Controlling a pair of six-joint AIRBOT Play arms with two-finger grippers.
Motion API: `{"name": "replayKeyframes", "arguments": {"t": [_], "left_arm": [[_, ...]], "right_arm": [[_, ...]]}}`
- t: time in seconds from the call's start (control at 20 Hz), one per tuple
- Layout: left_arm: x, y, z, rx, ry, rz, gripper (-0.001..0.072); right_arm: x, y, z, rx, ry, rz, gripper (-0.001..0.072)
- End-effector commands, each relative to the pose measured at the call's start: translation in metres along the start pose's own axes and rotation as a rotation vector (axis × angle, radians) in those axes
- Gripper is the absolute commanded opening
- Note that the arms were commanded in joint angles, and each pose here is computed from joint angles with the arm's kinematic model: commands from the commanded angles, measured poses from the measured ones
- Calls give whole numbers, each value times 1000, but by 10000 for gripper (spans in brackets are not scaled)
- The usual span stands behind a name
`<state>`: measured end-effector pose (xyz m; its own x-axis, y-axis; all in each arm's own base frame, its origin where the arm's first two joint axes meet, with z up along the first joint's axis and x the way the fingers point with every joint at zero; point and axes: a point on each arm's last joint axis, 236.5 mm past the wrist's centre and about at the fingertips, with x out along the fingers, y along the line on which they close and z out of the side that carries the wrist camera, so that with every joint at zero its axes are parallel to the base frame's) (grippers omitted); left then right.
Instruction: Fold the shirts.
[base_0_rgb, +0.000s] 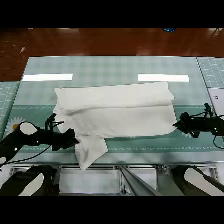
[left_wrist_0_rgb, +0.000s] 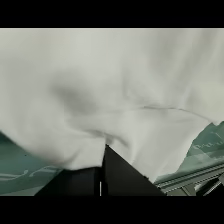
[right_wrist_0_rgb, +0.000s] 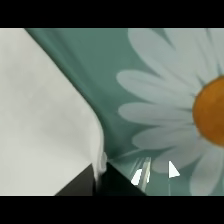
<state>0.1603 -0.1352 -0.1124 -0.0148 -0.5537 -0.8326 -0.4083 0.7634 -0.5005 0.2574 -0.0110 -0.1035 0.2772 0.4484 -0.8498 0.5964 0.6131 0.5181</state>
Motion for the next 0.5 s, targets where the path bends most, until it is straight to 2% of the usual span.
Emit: {"name": "replayKeyframes", "arguments": {"t": [0.0, 0.25, 0.45], "left_arm": [[-5, -8, 5, 19, -11, -24, 21], [-68, -50, 68, 70, -183, -107, 21], [-98, -75, 116, 119, -223, -123, 21]], "right_arm": [[-5, 38, 6, -101, 2, 139, 25], [-40, 64, 28, -236, -16, 132, 25], [-52, 101, 53, -262, -28, 248, 25]]}}
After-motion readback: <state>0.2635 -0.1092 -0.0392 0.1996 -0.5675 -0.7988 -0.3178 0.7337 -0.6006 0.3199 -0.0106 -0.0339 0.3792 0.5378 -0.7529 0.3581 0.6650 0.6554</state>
